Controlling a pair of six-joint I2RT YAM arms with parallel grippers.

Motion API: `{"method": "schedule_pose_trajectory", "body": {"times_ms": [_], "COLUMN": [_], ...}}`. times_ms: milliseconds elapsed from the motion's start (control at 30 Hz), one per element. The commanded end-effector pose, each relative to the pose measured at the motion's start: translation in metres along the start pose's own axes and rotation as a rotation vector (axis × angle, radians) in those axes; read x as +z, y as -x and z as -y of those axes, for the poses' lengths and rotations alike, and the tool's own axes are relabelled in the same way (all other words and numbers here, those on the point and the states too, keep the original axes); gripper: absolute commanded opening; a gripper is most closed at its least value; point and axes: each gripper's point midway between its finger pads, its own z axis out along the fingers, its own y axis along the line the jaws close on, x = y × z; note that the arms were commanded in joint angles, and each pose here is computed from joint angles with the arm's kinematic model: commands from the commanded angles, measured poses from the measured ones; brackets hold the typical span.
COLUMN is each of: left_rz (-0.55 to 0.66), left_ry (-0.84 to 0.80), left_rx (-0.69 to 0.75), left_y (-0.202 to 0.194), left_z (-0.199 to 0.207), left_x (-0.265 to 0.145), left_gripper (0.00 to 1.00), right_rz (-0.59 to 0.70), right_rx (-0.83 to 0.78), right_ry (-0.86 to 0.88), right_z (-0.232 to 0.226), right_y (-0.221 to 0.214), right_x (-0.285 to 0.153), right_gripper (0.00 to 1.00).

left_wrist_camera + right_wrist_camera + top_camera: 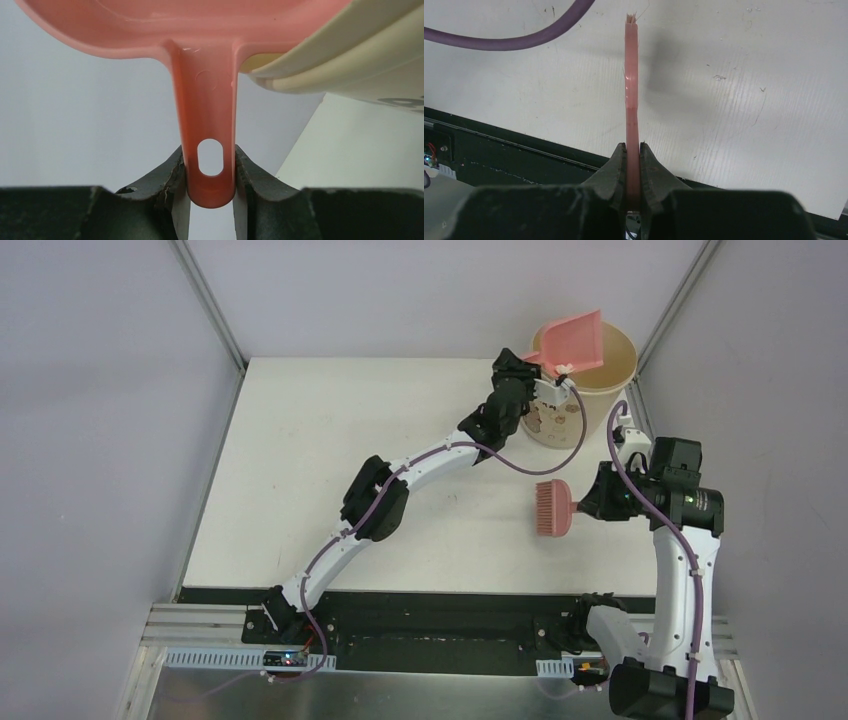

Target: Sweep away the paper scraps from the table

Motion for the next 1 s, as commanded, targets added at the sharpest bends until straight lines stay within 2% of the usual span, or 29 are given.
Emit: {"method": "schedule_pose_trajectory", "body": {"times_ms": [0, 200, 400, 500, 567, 733, 967], "left_rz": [0.066, 0.077, 0.108, 0.186, 0.242, 0.281, 0.244], "left_ry": [0.143, 0.162, 0.366, 0.399, 0.363, 0.251, 0.293], "left_rx": [0.020, 0.029, -0.044, 0.037, 0.123, 0.252, 0.181], "left_y": [0.016, 0.020, 0.029, 0.040, 0.050, 0.054, 0.048], "left_z": [-0.068, -0.077, -0.131, -0.133, -0.120, -0.098, -0.115], "left_x": [-0.007, -0.010, -0.026, -0.030, -0.027, -0.017, -0.018], "left_gripper": [0.00, 0.00, 0.00, 0.00, 0.00, 0.00, 0.00], "right_rz": [0.067, 0.086, 0.095, 0.101, 0.102, 0.105, 0.102], "right_rx": [-0.004, -0.010, -0.015, -0.016, -0.015, -0.016, -0.014], "right_ry": [0.025, 0.019, 0.015, 0.012, 0.011, 0.013, 0.010], "right_z": [-0.005, -0.006, -0.006, -0.007, -0.007, -0.009, -0.008], "right_y": [0.014, 0.015, 0.015, 0.015, 0.015, 0.015, 0.015], "right_x": [-0.001, -0.005, -0.007, -0.008, -0.009, -0.012, -0.013], "right_gripper": [0.00, 0.00, 0.00, 0.00, 0.00, 0.00, 0.00]}}
